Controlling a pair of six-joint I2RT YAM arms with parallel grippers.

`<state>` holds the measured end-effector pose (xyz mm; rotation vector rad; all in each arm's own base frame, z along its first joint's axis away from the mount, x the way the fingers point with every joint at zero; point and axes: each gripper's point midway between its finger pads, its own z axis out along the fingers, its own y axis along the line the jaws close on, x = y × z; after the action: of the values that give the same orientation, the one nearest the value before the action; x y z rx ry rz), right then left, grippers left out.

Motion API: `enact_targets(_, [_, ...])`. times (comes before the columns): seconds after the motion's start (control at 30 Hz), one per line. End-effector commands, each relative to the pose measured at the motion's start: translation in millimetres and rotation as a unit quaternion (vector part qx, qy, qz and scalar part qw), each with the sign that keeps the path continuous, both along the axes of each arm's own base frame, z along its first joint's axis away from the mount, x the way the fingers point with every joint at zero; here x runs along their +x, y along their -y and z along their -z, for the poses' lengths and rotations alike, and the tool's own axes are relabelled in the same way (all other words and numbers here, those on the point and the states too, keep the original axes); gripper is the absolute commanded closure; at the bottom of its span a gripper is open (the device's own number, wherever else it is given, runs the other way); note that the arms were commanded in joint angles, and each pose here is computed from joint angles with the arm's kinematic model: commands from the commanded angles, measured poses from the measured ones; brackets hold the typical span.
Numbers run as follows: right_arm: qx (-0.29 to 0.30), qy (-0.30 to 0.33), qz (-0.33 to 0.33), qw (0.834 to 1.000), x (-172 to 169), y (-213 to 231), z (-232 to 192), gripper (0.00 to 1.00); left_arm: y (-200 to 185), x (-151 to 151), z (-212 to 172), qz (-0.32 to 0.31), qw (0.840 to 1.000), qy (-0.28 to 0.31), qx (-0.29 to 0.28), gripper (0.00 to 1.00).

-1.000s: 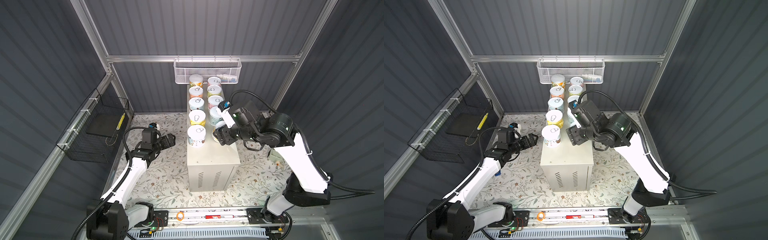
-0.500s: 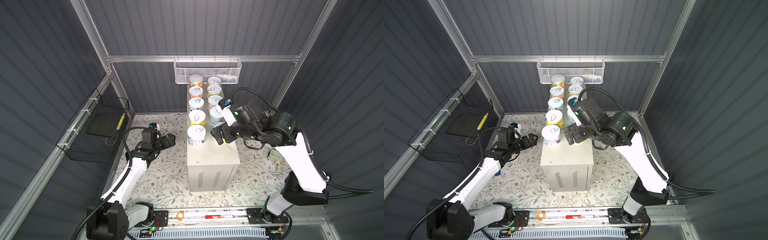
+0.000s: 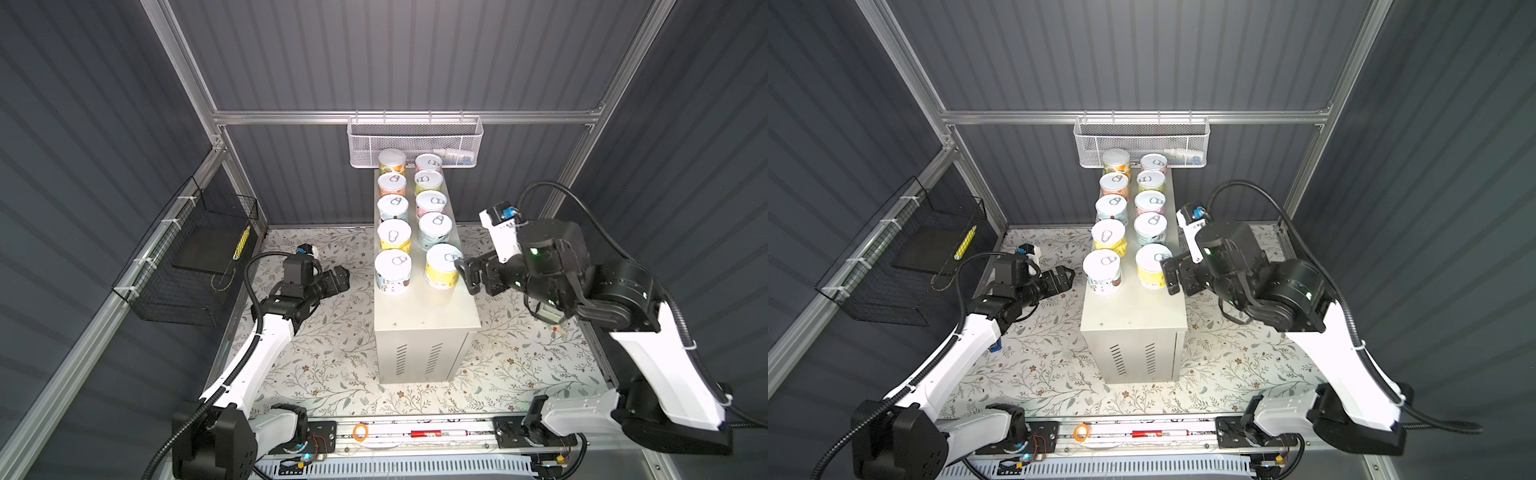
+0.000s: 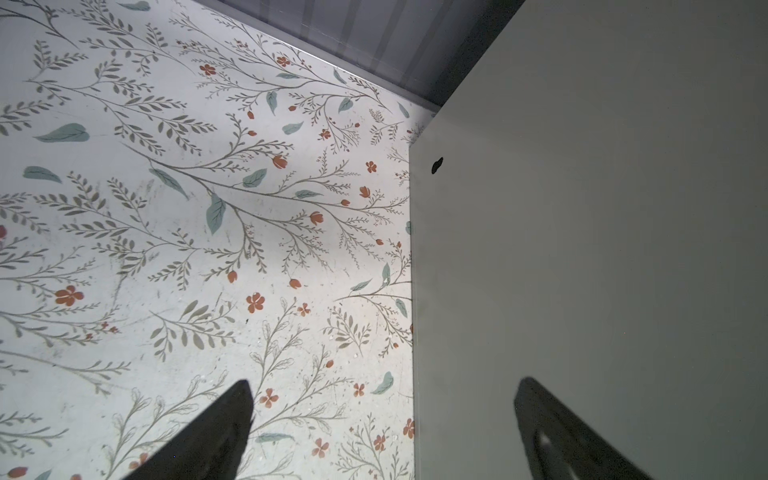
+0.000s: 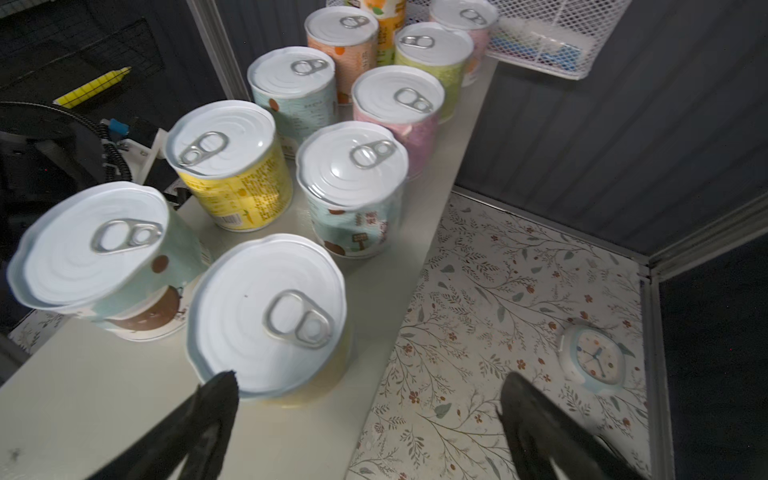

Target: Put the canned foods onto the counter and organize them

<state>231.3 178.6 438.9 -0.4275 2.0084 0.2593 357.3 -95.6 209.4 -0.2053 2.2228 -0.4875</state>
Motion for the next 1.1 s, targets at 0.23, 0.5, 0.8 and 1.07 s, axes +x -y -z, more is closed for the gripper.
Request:
enact_targets(0.23, [0.085,-0.009,0.145,0.986,15,73,75,0.01,-33,-18,-2,-0.070,0.995,0.035,0.058,0.00])
enact_targets(0.5, [0.055,-0.046,0.218,0.973,39,100,156,0.01,-24,-21,15,-0.089,0.987,0.052,0.120,0.01])
enact_targets(0.8, [0.050,-0.058,0.258,0.963,60,126,233,0.01,0,-43,23,-0.072,0.953,0.153,0.253,0.01])
enact_targets(1.07, [0.024,-0.042,0.253,0.966,85,121,259,0.01,-63,-28,52,-0.200,0.893,0.135,0.380,0.00])
